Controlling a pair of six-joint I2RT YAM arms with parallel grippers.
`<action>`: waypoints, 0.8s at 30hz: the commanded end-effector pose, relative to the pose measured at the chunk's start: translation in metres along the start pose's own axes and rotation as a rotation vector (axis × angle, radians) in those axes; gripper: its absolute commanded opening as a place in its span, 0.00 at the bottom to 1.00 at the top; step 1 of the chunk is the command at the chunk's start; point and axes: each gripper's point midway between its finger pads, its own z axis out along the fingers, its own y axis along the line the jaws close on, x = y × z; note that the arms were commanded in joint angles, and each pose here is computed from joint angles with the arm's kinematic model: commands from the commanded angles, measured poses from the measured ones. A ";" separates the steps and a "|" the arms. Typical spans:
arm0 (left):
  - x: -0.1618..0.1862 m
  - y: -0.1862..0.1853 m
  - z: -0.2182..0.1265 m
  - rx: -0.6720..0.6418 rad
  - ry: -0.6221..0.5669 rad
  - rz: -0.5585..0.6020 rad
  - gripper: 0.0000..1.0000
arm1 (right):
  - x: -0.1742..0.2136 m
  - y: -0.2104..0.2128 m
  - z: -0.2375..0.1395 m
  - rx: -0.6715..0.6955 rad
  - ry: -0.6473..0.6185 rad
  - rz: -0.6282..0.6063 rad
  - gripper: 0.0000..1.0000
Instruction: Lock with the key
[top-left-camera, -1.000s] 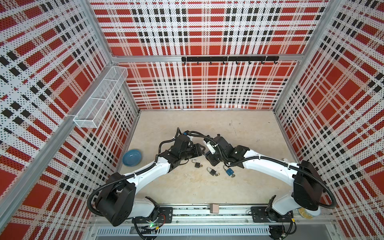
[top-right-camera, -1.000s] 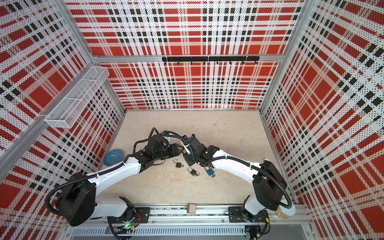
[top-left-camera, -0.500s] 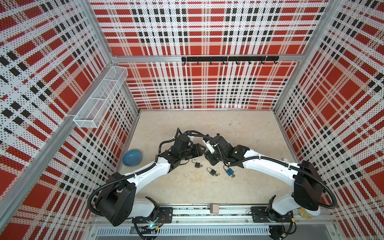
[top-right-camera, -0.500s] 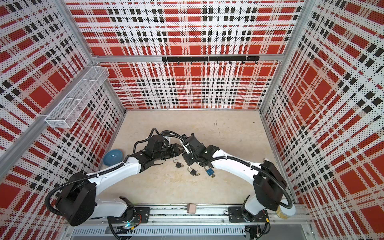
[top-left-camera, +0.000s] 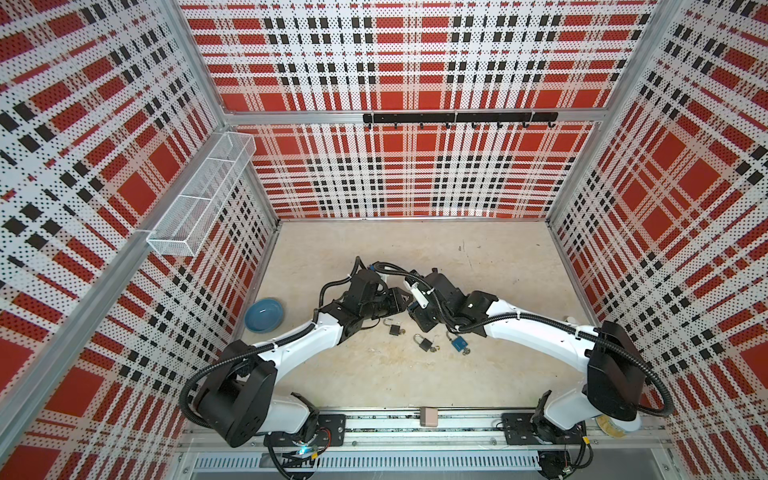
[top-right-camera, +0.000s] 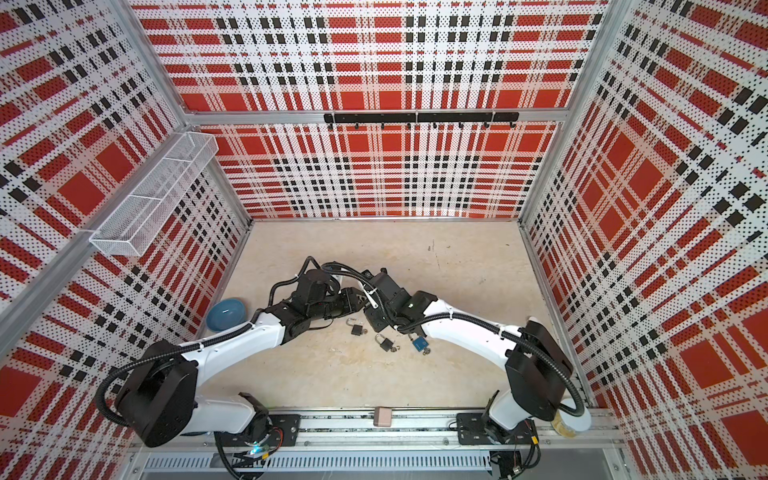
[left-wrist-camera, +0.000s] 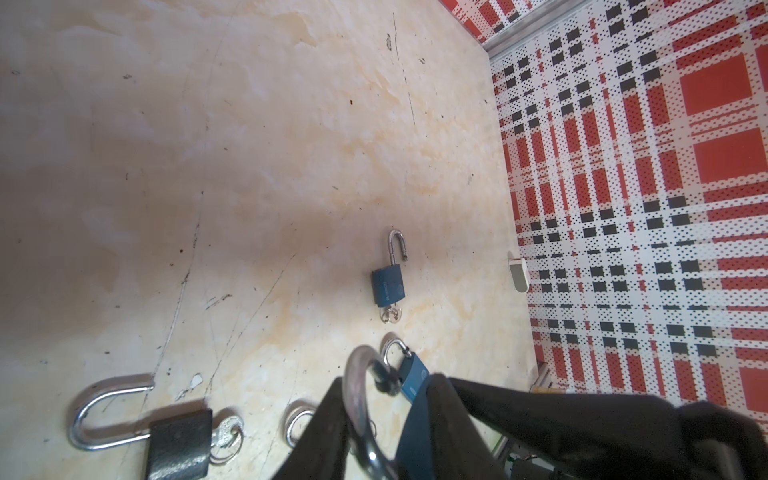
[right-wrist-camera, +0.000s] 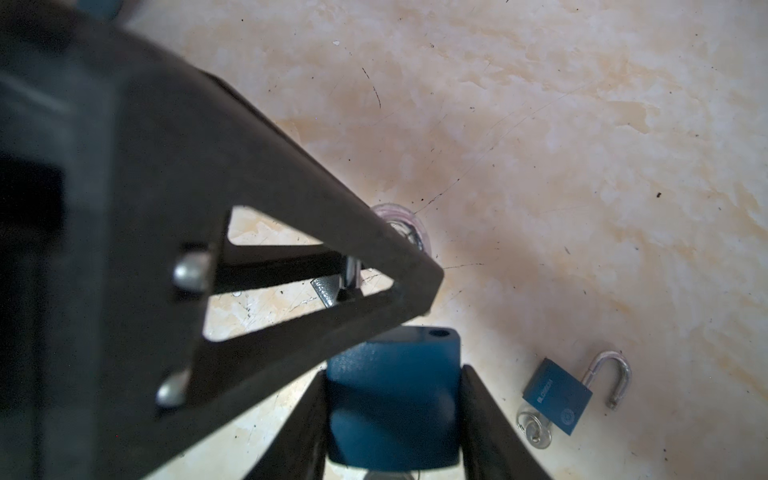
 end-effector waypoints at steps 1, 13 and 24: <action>-0.002 -0.003 0.003 0.033 -0.010 -0.006 0.33 | -0.040 0.009 -0.013 -0.023 -0.124 -0.006 0.18; 0.000 0.009 0.004 0.020 -0.013 -0.034 0.00 | -0.041 0.012 -0.016 -0.029 -0.135 -0.007 0.16; -0.009 0.009 -0.012 0.061 -0.128 -0.117 0.00 | -0.041 0.016 -0.026 -0.074 -0.190 0.038 0.49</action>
